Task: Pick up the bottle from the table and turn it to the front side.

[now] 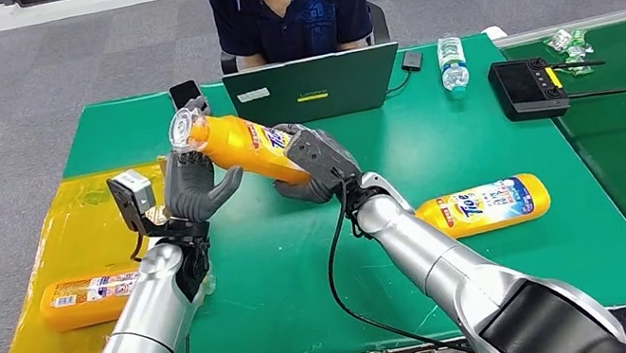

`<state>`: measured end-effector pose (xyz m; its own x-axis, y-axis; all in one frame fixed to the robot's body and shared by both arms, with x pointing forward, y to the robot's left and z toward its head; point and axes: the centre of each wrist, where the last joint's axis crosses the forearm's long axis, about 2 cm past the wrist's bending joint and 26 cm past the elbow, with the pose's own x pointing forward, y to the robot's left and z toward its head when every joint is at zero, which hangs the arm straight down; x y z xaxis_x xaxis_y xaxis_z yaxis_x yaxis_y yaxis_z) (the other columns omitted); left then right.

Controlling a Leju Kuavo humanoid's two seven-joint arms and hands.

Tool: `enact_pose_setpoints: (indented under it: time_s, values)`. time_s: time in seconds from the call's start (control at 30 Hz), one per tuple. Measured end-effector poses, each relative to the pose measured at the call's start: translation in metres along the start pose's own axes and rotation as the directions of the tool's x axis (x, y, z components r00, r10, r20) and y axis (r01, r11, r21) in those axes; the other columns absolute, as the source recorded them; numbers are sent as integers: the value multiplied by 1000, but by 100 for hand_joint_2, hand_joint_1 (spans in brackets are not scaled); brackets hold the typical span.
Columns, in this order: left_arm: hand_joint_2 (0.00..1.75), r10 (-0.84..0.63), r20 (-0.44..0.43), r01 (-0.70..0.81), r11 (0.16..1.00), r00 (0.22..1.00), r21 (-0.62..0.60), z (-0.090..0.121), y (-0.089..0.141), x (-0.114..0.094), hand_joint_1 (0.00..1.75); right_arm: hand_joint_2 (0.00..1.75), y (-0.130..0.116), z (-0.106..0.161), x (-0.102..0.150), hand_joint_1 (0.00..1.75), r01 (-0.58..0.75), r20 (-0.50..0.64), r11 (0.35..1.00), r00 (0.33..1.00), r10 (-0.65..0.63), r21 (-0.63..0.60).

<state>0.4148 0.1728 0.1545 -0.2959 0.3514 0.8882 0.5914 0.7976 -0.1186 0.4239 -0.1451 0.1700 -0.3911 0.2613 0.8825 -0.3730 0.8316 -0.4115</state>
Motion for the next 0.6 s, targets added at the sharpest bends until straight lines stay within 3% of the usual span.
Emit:
enact_pose_setpoints:
  time_s: [0.23,0.6]
  values:
    - [175,41,5,-41,999,999,-13,-8,-9,-1,0,175,2,1,-2,175,2,-12,1000,1000,-2,10]
    - [175,85,-44,-87,996,995,-31,-4,-20,-12,0,175,3,1,-2,175,-4,-19,1000,1000,5,18]
